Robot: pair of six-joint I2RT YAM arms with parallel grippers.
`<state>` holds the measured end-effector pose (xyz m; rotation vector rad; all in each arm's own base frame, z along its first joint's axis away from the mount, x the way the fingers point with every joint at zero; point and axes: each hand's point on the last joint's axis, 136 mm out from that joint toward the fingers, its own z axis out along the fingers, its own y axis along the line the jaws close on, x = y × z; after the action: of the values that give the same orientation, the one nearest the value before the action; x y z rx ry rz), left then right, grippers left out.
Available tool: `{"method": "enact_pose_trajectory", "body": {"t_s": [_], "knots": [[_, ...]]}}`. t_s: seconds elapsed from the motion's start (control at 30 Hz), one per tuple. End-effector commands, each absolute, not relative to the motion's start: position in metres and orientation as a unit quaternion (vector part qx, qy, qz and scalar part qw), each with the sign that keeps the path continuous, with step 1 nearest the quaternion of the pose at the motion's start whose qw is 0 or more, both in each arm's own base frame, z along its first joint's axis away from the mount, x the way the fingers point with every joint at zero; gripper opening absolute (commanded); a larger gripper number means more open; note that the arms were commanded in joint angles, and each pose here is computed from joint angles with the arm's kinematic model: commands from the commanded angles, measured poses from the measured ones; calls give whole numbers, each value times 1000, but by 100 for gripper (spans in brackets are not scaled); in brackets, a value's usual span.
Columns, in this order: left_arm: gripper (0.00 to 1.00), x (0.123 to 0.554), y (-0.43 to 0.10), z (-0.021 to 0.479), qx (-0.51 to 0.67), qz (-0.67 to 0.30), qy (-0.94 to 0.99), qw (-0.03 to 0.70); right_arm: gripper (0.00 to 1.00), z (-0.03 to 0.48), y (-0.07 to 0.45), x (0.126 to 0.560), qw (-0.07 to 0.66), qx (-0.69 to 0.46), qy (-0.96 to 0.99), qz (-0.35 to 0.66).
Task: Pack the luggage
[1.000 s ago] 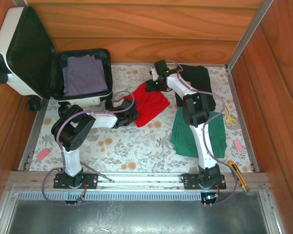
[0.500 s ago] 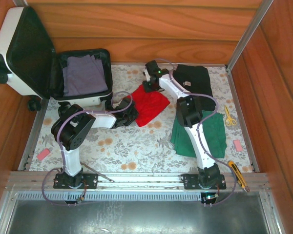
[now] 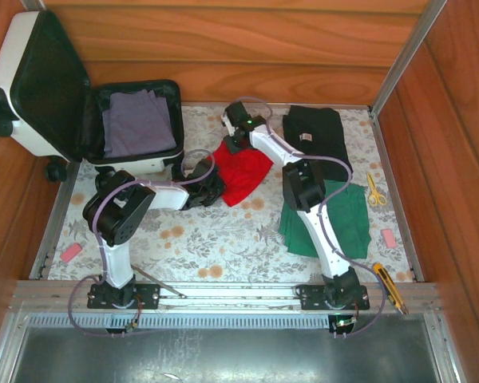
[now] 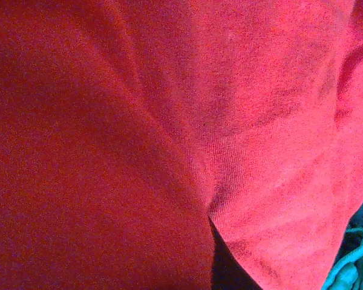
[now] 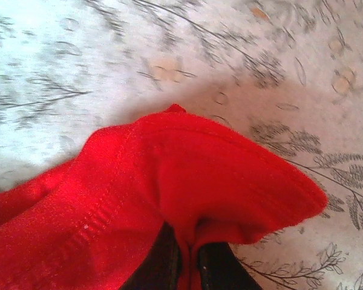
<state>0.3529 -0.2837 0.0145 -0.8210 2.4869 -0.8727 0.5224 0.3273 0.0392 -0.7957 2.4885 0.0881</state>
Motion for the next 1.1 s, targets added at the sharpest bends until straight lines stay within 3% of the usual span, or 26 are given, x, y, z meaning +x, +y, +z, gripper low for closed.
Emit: {"method": "enact_pose_trajectory", "body": {"t_s": [0.0,0.23,0.5,0.67,1.07], "knots": [[0,326,-260,0,-280,-251,911,168,0,123,348,531,365,-334,869,10],[0,355,-265,74,-214,-280,896,270,0,233,386,527,533,-376,757,-44],[0,377,-248,147,-186,-270,861,390,0,324,434,523,649,-356,671,-31],[0,386,-202,181,-229,-232,825,462,0,341,472,511,711,-359,604,11],[0,405,-107,169,-358,-230,773,470,0,342,552,491,780,-373,484,133]]}}
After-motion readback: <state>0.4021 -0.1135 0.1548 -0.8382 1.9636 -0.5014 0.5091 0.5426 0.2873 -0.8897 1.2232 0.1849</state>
